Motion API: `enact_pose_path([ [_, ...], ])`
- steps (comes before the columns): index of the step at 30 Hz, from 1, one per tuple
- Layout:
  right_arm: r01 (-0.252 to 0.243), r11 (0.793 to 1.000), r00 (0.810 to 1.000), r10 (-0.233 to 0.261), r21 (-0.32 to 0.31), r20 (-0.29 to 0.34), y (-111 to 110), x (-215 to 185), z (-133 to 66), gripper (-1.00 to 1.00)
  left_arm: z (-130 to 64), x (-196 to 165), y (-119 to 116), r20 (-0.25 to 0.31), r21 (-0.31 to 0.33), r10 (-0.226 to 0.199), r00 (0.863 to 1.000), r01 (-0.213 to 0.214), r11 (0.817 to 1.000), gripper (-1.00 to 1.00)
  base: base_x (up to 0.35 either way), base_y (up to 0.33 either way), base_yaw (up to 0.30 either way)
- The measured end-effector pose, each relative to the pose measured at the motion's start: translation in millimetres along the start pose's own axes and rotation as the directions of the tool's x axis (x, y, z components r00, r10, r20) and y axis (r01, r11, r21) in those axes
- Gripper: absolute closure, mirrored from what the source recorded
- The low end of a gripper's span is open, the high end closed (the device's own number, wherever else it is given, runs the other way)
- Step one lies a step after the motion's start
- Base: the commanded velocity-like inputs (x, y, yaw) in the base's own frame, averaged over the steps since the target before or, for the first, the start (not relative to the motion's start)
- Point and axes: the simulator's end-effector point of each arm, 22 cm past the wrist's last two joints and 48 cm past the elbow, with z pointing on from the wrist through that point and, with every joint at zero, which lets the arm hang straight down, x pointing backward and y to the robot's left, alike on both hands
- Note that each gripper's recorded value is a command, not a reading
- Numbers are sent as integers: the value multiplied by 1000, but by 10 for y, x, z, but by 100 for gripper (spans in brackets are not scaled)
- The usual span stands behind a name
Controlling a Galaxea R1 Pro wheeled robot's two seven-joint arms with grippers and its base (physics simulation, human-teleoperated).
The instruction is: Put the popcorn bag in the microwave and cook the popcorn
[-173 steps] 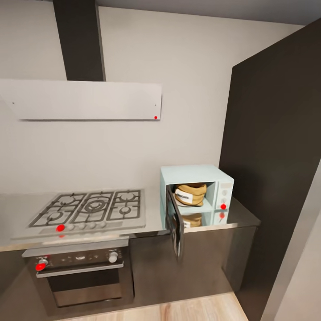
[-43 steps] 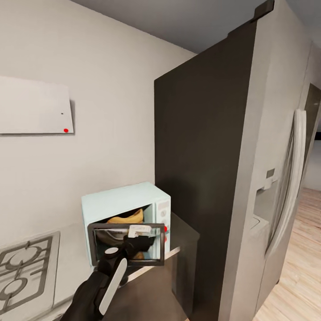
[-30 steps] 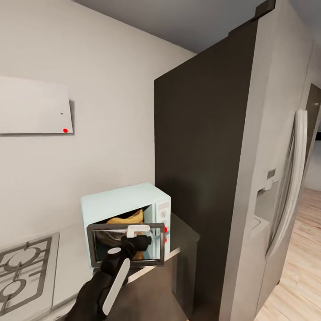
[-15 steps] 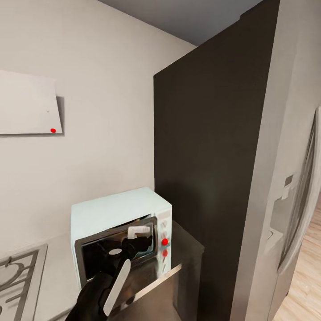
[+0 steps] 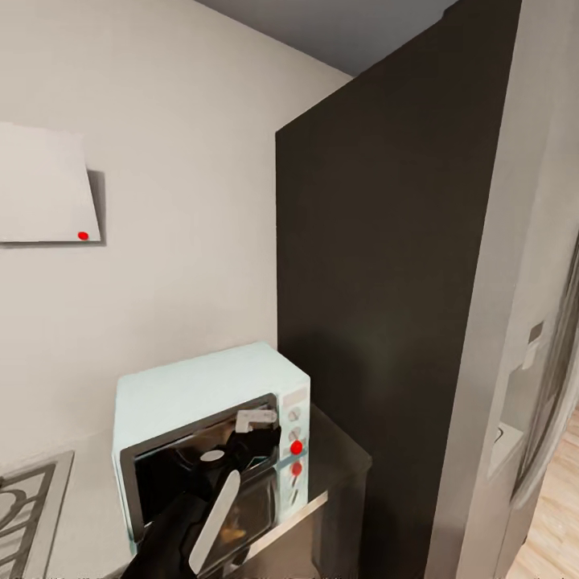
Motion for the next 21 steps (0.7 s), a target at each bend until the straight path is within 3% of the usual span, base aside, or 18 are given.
enact_pose_path([
  [2,0,1000,1000,0,1,-1,-6,0,3,-100,4,-54,98,9,-14,-28,1000,29,999,-100,-266,0,0],
  [8,0,1000,1000,0,6,0,-32,-7,4,-100,-1,-76,160,13,-34,-16,1000,16,999,-100,-341,0,0],
  [11,6,1000,1000,-6,7,5,-42,-21,4,-100,-9,-94,44,15,-46,-27,1000,28,999,-100,-346,0,0],
  [13,8,1000,1000,-8,7,9,-43,-33,4,-100,-17,-62,-64,8,-57,-11,1000,12,998,-100,-346,0,0],
  [15,10,1000,1000,-10,5,15,-29,-47,4,-100,-33,22,-304,-14,-21,-5,1000,5,1000,-100,-346,0,0],
  [18,13,1000,1000,-13,0,17,6,-50,5,-100,-46,202,-530,-74,34,-92,993,95,995,-100,-346,0,0],
  [21,13,1000,1000,-13,-1,16,14,-44,5,-100,-17,493,-613,-137,33,-89,987,94,995,-100,-346,0,0],
])
